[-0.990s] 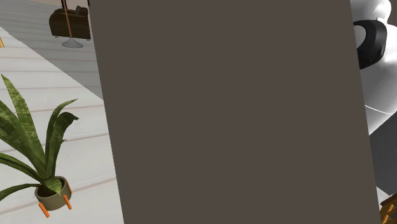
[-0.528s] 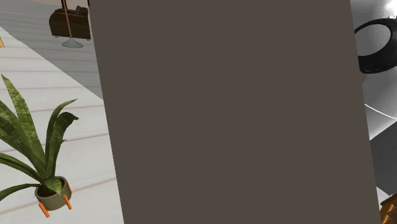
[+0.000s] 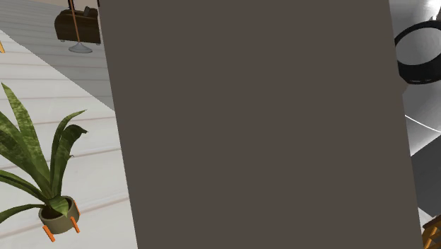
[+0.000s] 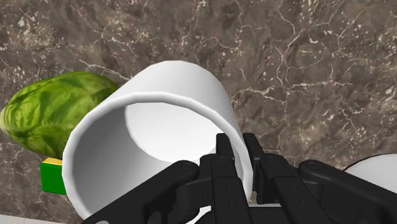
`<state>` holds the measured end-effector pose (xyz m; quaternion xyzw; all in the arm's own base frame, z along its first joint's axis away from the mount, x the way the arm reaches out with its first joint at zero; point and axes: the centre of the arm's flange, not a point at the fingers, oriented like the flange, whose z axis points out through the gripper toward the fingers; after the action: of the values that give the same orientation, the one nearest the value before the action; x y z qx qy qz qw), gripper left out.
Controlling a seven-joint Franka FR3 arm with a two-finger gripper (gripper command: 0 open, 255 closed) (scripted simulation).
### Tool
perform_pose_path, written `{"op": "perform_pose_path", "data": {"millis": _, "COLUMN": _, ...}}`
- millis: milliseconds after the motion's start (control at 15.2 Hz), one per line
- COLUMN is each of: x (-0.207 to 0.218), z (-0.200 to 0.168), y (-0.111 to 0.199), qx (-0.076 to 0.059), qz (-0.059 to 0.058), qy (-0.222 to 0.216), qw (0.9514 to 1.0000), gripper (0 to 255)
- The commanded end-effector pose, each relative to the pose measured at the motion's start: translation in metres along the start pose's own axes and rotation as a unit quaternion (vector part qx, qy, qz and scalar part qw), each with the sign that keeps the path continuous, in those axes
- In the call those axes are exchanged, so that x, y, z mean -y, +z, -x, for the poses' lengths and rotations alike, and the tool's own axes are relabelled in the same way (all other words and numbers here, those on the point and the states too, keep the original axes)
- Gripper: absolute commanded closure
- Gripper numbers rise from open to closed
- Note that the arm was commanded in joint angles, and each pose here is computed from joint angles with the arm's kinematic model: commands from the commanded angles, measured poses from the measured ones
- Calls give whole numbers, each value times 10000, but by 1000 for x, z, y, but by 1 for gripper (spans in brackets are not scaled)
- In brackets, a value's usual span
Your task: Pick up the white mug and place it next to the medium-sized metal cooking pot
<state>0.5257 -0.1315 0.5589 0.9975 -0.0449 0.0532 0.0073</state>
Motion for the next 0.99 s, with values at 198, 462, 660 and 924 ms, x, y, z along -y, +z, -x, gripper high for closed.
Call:
{"op": "perform_pose_path", "data": {"millis": 198, "x": 64, "z": -11, "y": 4, "qx": -3, "qz": 2, "qy": 7, "qw": 10000, "gripper": 255}}
{"op": "perform_pose_path", "data": {"millis": 462, "x": 116, "z": -22, "y": 4, "qx": -3, "qz": 2, "qy": 7, "qw": 10000, "gripper": 255}}
{"op": "perform_pose_path", "data": {"millis": 660, "x": 155, "z": -30, "y": 5, "qx": -3, "qz": 2, "qy": 7, "qw": 10000, "gripper": 255}}
{"op": "perform_pose_path", "data": {"millis": 924, "x": 207, "z": -40, "y": 5, "qx": -3, "qz": 2, "qy": 7, "qw": 10000, "gripper": 255}}
